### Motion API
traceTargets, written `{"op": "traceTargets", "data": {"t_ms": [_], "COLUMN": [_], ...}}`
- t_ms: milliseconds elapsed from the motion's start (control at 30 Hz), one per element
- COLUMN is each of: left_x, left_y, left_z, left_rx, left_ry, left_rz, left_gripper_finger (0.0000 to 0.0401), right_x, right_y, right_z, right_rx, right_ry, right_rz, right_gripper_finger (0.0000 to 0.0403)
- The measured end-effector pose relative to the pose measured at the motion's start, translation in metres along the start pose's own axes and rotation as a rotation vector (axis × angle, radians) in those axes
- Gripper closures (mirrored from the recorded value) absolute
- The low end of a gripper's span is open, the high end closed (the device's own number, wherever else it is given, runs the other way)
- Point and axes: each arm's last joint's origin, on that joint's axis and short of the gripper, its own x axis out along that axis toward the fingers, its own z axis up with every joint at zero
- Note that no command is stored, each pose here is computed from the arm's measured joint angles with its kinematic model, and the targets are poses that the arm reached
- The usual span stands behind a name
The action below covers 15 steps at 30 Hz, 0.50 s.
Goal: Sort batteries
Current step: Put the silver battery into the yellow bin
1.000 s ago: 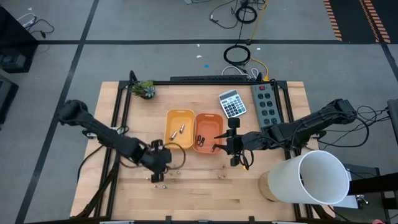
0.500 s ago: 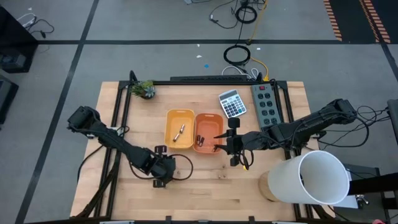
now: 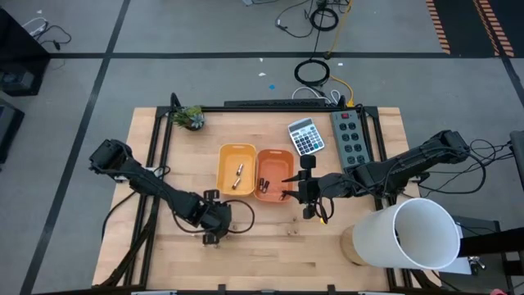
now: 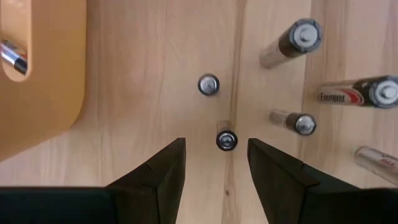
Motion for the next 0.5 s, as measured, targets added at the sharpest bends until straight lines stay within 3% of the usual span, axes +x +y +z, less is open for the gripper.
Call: {"op": "traceTargets", "data": {"t_ms": [500], "left_x": [0.0], "left_y": [-0.0004], "left_z": [0.0023], "left_rx": [-0.002], "left_ry": [-0.035], "left_rz": [0.015], "left_gripper_finger": [0.0218], "right_x": [0.0], "right_y": [-0.0001], "right_z": [0.0], "right_rx": [-0.001], "right_ry": [0.0], "right_rz": [0.0], "right_gripper_finger": [0.0273]}}
